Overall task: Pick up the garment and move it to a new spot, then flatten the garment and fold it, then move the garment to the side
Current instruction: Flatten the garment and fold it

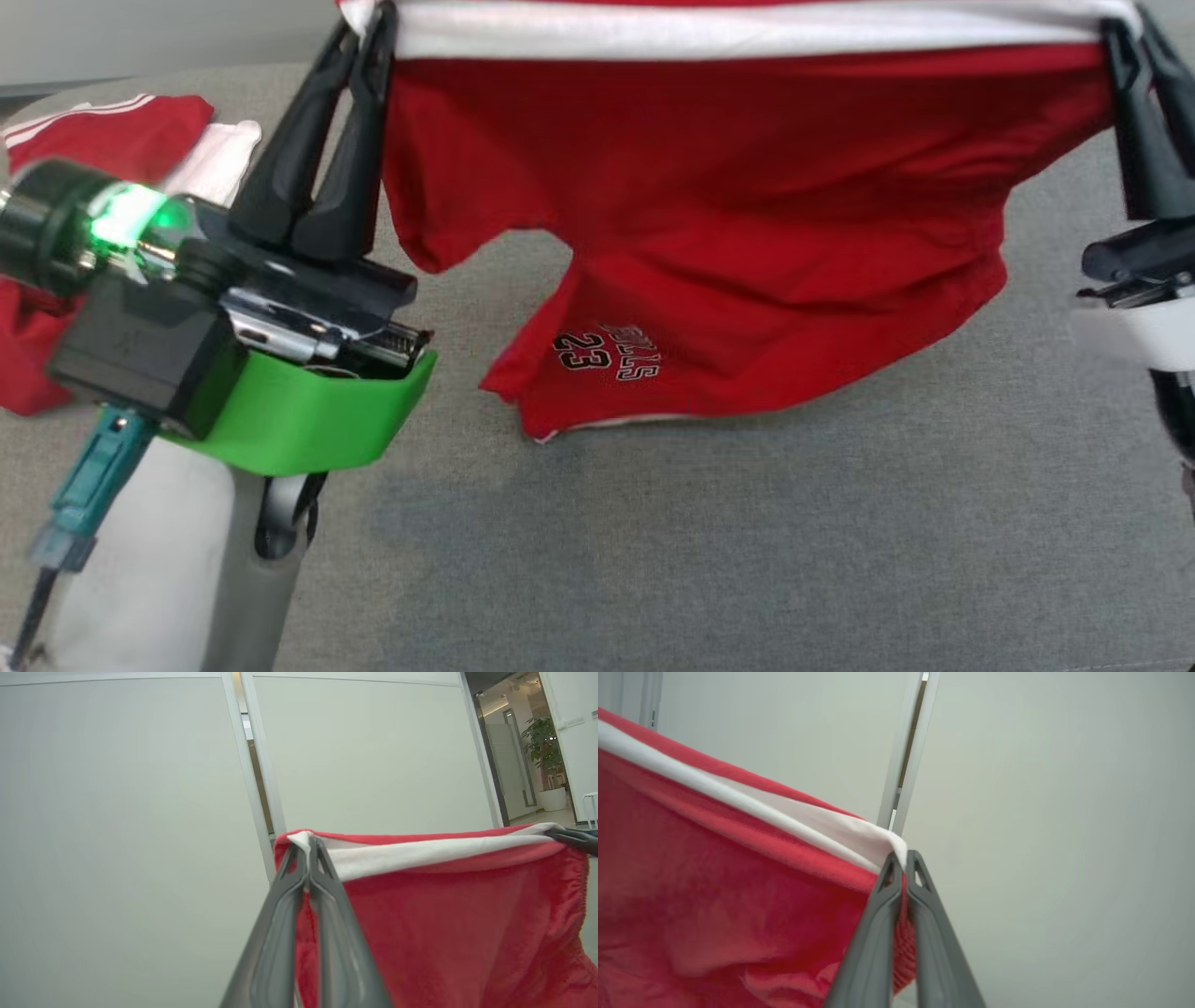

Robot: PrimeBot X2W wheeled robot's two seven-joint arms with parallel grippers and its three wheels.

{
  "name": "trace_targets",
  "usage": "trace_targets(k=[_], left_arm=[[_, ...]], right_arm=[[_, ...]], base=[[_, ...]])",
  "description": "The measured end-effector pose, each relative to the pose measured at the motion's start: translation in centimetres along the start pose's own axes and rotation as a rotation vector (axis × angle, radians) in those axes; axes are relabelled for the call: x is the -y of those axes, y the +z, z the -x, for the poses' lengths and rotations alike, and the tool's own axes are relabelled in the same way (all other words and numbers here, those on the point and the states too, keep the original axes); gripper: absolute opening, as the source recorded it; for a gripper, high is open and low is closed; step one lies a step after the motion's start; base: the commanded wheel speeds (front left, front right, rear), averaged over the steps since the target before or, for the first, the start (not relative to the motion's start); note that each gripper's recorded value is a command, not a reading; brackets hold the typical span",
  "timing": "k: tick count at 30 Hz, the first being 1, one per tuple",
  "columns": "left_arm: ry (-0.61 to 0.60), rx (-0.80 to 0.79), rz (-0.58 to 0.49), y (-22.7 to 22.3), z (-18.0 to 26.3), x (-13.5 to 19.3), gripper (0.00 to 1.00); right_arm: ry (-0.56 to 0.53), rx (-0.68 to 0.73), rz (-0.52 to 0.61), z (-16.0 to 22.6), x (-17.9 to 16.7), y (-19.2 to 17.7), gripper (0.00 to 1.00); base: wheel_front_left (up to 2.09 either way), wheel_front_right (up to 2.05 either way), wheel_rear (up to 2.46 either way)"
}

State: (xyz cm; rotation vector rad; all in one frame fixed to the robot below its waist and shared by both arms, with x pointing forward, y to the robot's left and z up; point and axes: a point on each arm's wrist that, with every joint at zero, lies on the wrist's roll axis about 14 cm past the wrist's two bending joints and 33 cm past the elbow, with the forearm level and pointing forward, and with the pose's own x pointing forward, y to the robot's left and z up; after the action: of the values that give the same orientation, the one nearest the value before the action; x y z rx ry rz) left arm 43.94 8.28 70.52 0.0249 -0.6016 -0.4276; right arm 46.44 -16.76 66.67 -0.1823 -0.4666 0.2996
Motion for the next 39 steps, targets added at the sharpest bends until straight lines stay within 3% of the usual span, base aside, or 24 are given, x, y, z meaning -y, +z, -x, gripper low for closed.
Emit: trace_targets(k=[5,11,16,21,27,32,35,39], left_arm=[[-0.045,0.142,-0.057,6.5,-2.0,0.9,0.00],[-0.081,0.116,0.005,6.3,-3.4,1.8,0.00],[-0.093,-0.012,0.099,1.0,-5.4,1.7,0.00],[-0.049,-0.013,0.157,-2.7,-9.3,-0.2,0.00],[0.123,-0.013,0.184,-6.7,-13.4,-6.0,0.00],[0.182,-0.085,0.183,-9.8,-14.9,-7.4,0.00],[0.222,-0.189,0.204,-14.1,-13.7,-7.5,0.00],[0.282,-0.439,0.245,-23.0,-8.0,-6.6,0.00]], right_arm=[[-0.014,0.115,0.052,-0.3,1.2,6.5,0.00],[-0.012,0.091,0.023,-0.3,1.4,6.9,0.00],[-0.001,0.022,-0.034,-1.9,1.5,4.1,0.00],[-0.007,0.016,-0.062,-5.7,2.7,2.2,0.00],[-0.026,0.075,-0.160,-12.2,2.7,0.4,0.00],[-0.060,0.115,-0.222,-15.4,2.5,-0.4,0.00],[-0.049,0.025,-0.251,-16.0,0.7,-4.4,0.00],[-0.014,-0.185,-0.308,-14.3,-3.3,-12.3,0.00]], base=[[0.00,0.00,0.00],[0.00,0.00,0.00],[0.00,0.00,0.00],[0.00,0.00,0.00],[0.00,0.00,0.00],[0.00,0.00,0.00],[0.00,0.00,0.00],[0.00,0.00,0.00]])
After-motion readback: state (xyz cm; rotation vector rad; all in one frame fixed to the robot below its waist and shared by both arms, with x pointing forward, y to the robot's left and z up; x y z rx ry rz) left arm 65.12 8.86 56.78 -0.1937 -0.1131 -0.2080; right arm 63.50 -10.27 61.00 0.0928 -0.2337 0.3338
